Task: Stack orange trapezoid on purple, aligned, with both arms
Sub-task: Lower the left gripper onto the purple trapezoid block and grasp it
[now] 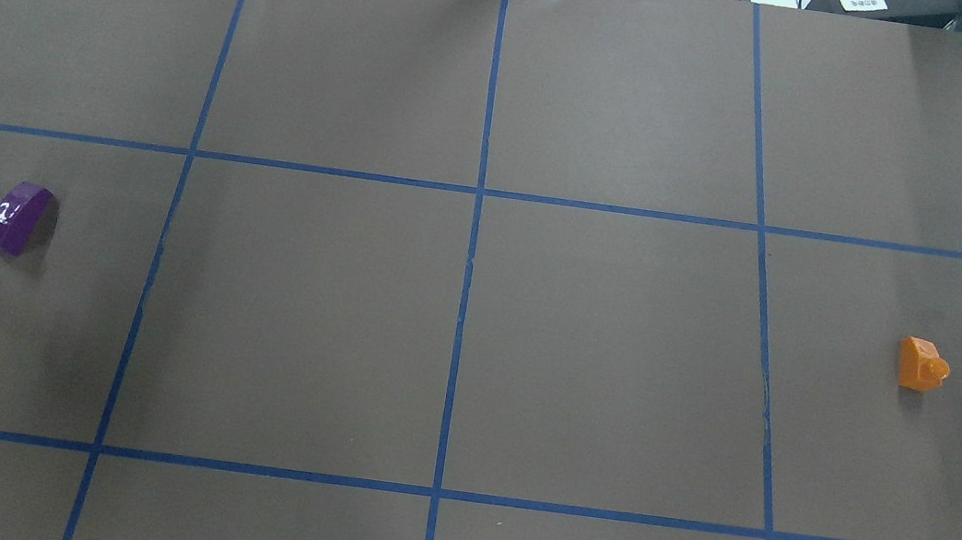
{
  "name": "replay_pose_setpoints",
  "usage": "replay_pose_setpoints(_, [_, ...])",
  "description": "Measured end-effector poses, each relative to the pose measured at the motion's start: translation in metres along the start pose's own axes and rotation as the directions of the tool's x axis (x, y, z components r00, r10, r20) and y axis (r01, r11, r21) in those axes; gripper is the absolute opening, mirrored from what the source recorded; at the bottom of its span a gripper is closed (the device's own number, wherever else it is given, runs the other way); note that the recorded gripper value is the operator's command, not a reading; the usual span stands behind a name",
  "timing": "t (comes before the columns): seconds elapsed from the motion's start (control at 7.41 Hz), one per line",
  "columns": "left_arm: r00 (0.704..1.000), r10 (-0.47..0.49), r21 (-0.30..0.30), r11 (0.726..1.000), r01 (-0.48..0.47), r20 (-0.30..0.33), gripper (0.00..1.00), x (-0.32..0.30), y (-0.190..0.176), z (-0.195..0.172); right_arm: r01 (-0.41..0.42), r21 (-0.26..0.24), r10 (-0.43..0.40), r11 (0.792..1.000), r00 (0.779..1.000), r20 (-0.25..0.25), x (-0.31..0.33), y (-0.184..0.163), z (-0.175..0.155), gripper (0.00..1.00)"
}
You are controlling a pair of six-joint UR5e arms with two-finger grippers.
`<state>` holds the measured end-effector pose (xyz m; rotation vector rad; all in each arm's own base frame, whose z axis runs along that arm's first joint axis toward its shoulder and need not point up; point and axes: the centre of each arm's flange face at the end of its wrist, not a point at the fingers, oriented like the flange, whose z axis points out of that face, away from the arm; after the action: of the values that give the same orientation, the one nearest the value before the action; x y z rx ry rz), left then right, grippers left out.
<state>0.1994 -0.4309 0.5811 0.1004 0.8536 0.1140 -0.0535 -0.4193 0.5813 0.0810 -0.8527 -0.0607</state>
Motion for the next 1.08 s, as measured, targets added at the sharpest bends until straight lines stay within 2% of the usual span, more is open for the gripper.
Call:
replay_pose_setpoints(0.27, [1.0, -0.01, 0.017, 1.0, 0.01, 0.027, 0.98, 0.02, -0.005, 0.026, -0.001, -0.001, 0.001, 1.0, 1.0, -0.001, 0.001, 0.001, 0.001, 1.0])
replay_pose_setpoints(0.4, [1.0, -0.005, 0.018, 1.0, 0.004, 0.03, 0.82, 0.025, -0.01, 0.033, -0.002, -0.001, 0.002, 1.0, 1.0, -0.002, 0.001, 0.001, 0.001, 1.0])
replay_pose_setpoints(0.54, [1.0, 0.0, 0.017, 1.0, -0.001, 0.031, 0.55, 0.027, -0.013, 0.038, -0.002, -0.001, 0.002, 1.0, 1.0, -0.004, 0.001, 0.001, 0.001, 1.0])
replay_pose_setpoints(0.67, [1.0, 0.002, 0.015, 1.0, -0.003, 0.031, 0.22, 0.029, -0.015, 0.041, -0.002, -0.001, 0.002, 1.0, 1.0, -0.005, 0.002, 0.001, 0.001, 1.0])
replay_pose_setpoints(0.81, [1.0, 0.003, 0.015, 1.0, -0.004, 0.031, 0.0, 0.03, -0.018, 0.043, -0.002, -0.001, 0.002, 1.0, 1.0, -0.004, 0.002, 0.001, 0.001, 1.0])
replay_pose_setpoints(1.08, [1.0, 0.009, 0.02, 1.0, -0.009, 0.025, 0.0, 0.035, -0.021, 0.041, 0.0, 0.001, 0.0, 1.0, 1.0, -0.003, 0.001, 0.001, 0.001, 1.0])
